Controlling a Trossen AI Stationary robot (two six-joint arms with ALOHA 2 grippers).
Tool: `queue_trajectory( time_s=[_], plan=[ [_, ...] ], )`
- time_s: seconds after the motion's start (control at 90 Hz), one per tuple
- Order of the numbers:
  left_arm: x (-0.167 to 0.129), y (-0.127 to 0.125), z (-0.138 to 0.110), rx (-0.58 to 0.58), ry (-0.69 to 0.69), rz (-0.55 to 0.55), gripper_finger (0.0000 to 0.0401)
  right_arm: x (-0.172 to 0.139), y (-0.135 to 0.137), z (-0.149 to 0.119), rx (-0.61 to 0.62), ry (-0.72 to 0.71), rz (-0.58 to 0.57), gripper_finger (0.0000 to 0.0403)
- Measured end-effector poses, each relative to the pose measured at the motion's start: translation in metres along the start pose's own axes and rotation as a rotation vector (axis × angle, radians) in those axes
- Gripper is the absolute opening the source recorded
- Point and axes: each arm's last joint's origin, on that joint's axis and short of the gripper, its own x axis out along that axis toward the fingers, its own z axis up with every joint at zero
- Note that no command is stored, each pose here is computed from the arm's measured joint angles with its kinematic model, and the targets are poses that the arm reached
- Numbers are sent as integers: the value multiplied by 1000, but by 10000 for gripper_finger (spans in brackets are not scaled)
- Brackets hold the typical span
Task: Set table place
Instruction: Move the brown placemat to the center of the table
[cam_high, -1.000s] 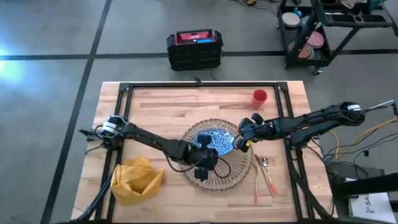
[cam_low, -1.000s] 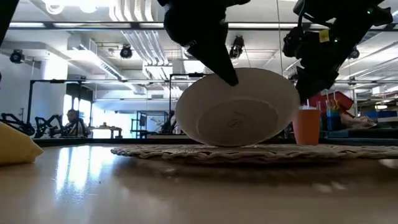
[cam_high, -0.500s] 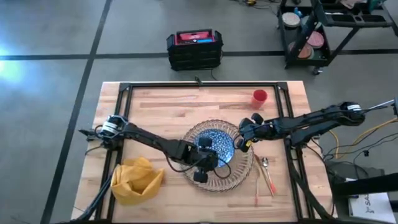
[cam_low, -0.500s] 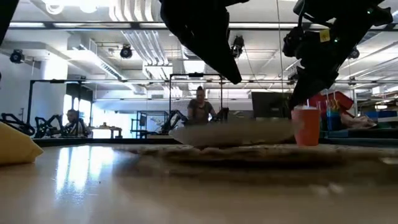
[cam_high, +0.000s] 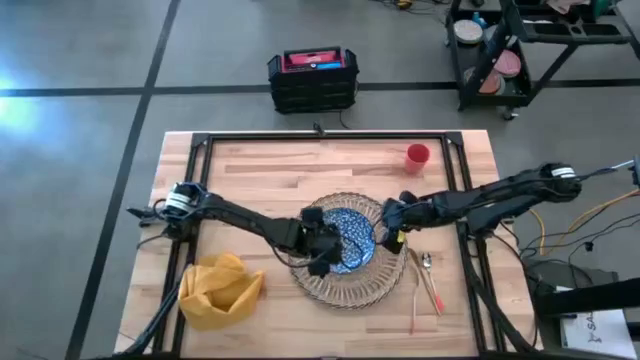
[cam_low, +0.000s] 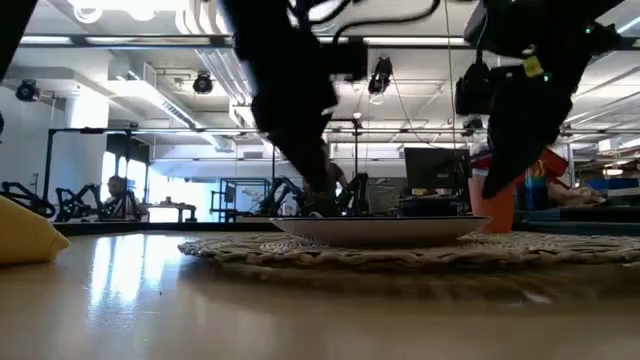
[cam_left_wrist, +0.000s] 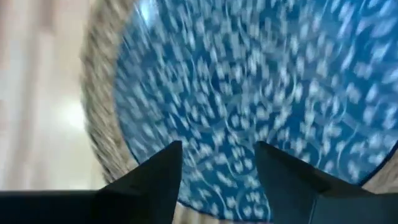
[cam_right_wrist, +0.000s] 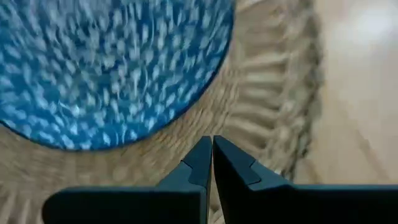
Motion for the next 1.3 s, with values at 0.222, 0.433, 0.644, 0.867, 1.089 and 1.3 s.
queue_trajectory(
  time_s=[0.222,0.433,0.644,0.867,1.089,1.3],
  plan=[
    [24,7,-16,-56,13,-40,145,38,-4,-3,2,122,-82,0],
    [24,24,-20,-1,22,-16,125,56,-13,18,-35,127,-95,0],
    [6,58,-21,-32,-37,85,116,53,-41,80,-62,-56,-154,0],
    [-13,79,-23,-154,-192,58,121,69,-83,113,-29,-28,-215,0],
    [-31,75,-17,-204,-309,-41,115,66,-78,112,-57,-2,-199,0],
    [-20,58,-17,-206,-280,-98,96,26,-51,92,-89,100,-173,0]
  ],
)
